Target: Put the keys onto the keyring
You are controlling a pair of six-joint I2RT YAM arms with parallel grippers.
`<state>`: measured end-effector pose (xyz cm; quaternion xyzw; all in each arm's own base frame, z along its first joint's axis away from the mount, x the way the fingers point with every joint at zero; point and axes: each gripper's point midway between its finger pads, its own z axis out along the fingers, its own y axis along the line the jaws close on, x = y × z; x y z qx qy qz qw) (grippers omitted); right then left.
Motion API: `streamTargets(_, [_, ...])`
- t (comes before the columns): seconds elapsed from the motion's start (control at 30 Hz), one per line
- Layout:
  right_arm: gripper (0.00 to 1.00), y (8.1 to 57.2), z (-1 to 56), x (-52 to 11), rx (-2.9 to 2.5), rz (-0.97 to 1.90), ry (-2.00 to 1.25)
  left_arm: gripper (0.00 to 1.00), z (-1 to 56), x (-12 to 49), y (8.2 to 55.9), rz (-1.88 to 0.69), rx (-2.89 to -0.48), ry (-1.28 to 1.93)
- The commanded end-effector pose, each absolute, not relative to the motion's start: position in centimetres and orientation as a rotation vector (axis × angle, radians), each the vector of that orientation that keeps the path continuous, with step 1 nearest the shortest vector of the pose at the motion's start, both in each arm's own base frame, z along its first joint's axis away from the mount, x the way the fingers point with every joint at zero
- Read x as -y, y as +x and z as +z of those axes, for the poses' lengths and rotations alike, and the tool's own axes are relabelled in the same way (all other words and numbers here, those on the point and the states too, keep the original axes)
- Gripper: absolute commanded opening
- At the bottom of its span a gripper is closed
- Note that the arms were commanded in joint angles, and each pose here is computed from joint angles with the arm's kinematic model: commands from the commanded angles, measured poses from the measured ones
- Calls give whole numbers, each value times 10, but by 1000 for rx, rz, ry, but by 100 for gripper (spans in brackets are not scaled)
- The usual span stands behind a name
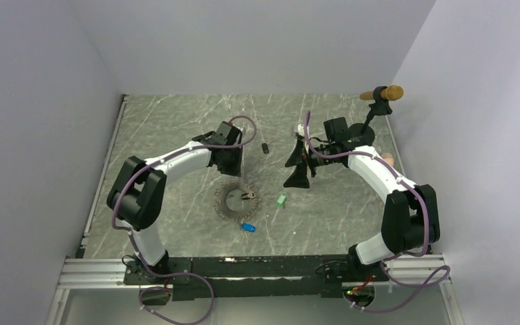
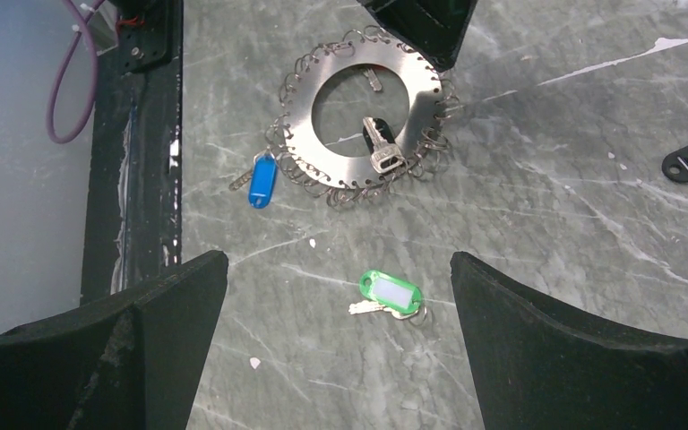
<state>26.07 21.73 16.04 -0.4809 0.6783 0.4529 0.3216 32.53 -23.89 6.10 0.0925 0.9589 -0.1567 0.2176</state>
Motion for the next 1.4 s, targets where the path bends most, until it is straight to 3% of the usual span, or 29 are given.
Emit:
streamTargets(0.0, [100,267,174,-220,-1721,1169,-1290,25,63,239,332,-311,-2667,201])
streamTargets(0.4, [100,267,174,-219,-1719,1167,-1294,21,43,225,333,-168,-2716,189])
streamTargets(1.03, [100,266,174,-219,-1719,1170,-1297,20,33,229,333,-162,-2755,229])
streamTargets(1.17, [100,266,175,-219,-1716,1168,-1299,13,32,230,334,-171,-2756,238])
streamTargets(1.37, [100,266,176,-219,-1713,1166,-1300,11,29,233,331,-190,-2773,263])
